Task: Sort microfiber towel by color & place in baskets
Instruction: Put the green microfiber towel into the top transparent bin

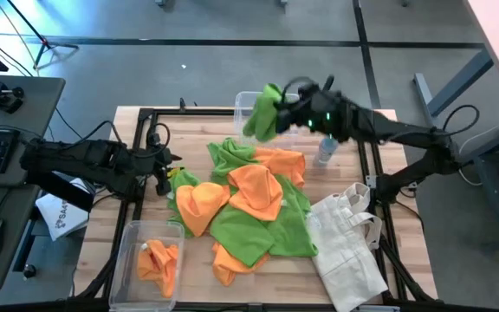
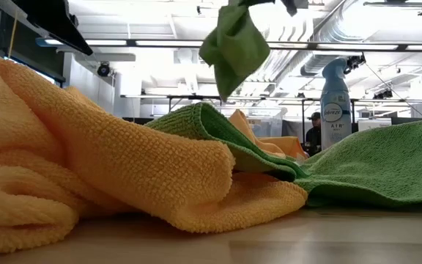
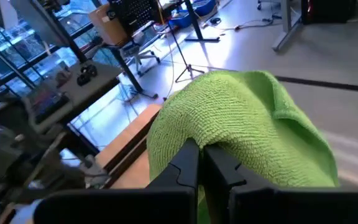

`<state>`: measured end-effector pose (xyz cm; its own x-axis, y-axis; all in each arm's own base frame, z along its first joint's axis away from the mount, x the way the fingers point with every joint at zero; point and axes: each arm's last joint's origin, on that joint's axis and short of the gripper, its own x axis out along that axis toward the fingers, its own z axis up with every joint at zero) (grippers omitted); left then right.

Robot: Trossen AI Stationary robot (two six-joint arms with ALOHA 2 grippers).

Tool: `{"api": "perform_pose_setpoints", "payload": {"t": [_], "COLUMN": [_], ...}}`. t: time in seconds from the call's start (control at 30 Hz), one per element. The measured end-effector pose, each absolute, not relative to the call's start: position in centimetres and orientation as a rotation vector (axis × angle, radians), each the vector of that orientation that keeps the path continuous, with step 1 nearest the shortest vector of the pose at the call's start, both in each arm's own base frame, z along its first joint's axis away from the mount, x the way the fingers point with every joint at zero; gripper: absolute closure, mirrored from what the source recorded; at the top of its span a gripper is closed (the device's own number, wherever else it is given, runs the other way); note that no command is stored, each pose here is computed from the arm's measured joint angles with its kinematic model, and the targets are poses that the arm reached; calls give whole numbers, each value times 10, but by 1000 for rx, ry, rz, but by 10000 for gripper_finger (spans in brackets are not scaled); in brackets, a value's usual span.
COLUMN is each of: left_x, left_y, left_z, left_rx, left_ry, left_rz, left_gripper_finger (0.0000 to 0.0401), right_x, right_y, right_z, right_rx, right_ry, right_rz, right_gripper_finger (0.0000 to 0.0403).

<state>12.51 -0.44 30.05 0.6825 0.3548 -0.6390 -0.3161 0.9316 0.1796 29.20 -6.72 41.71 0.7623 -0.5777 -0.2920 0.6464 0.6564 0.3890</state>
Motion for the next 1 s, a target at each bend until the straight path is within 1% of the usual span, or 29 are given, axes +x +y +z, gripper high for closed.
{"api": "perform_pose_setpoints", "payload": {"t": [0.23, 0.4, 0.47, 0.67, 0.77, 0.87, 1.0], "left_x": [125, 125, 125, 125, 125, 125, 125], "left_y": [1, 4, 6, 9, 10, 11, 11], "left_z": [300, 300, 300, 300, 300, 300, 300], "left_rx": [24, 13, 9, -25, -29, -39, -79], "left_ry": [727, 728, 728, 723, 723, 720, 710], "left_rz": [424, 449, 460, 493, 502, 511, 528], "left_gripper_finger": [268, 268, 268, 268, 268, 268, 268], "right_x": [295, 309, 316, 345, 362, 377, 390], "right_y": [-134, -165, -174, -195, -206, -216, -227], "right_z": [400, 371, 363, 358, 352, 338, 305], "right_rx": [550, 646, 668, 674, 670, 678, 709], "right_ry": [178, 258, 323, 547, 627, 713, 861], "right_rz": [-706, -718, -742, -809, -849, -870, -904], "right_gripper_finger": [403, 403, 403, 403, 403, 403, 403]}}
